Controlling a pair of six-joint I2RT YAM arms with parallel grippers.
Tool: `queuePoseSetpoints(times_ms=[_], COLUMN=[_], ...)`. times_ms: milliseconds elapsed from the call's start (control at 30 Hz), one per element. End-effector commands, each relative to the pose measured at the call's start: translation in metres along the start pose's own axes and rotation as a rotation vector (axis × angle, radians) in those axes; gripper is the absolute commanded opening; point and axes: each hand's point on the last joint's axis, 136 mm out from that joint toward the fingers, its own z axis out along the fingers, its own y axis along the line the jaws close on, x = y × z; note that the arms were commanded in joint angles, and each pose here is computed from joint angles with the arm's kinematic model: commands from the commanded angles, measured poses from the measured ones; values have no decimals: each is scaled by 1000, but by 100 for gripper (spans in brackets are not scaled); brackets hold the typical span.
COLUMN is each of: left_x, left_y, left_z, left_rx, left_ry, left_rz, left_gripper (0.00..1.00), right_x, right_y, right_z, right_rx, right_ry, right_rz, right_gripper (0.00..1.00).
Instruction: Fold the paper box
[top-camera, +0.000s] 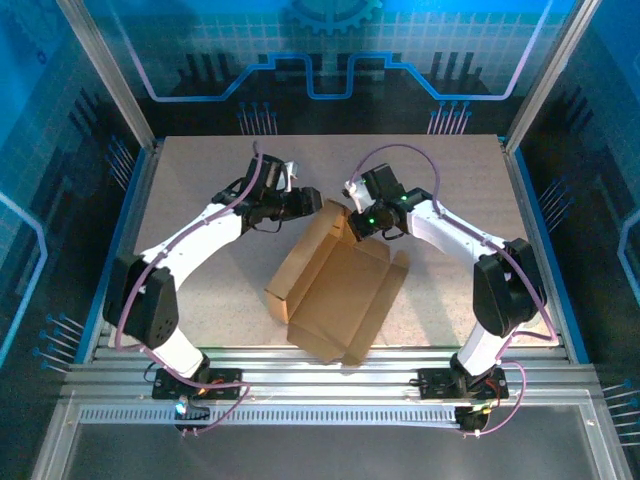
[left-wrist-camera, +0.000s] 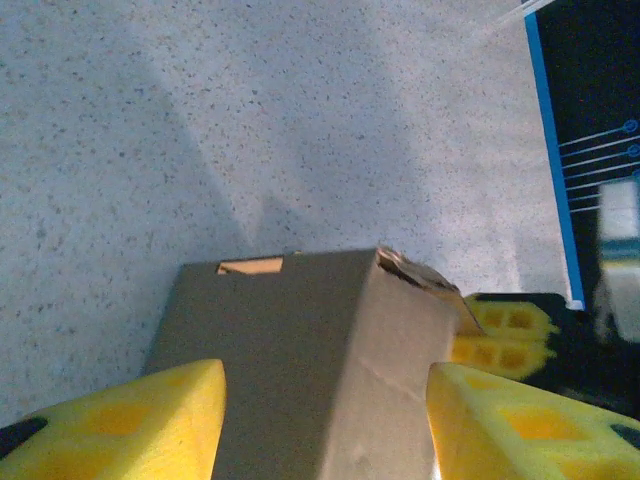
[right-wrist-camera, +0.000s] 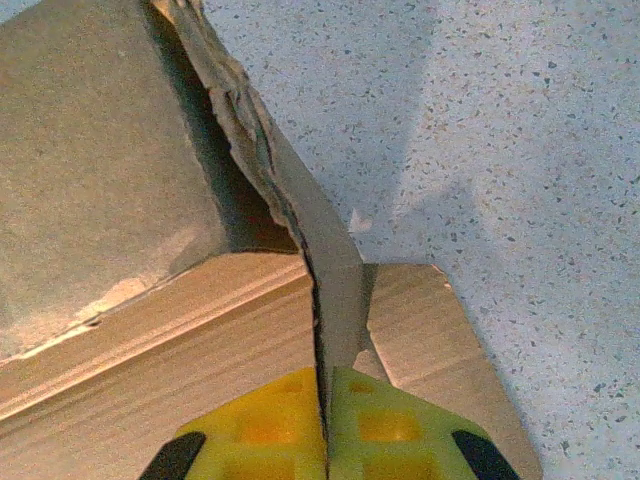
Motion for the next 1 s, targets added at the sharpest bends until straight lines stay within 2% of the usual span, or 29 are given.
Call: queuePoseSetpoints(times_ms=[0,200,600,967], left_x=[-29,-27,-24,-19], left_y=[-29,-26,-3,11], left_z=[4,31,63,69], left_rx=[125,149,85,64], left_ry=[-70,-12,30,52], left_rz=[108,117,81,71], left_gripper=[57,60,60,58], right_x=[9,10,10,-4], right_y=[9,8,11,28], right_z=[12,16,15,-10], right_rx=[-28,-29,-33,-109], right_ry=[47,47,42,-32], right_rz=[-10,-3,7,47], right_gripper=[0,0,1,15])
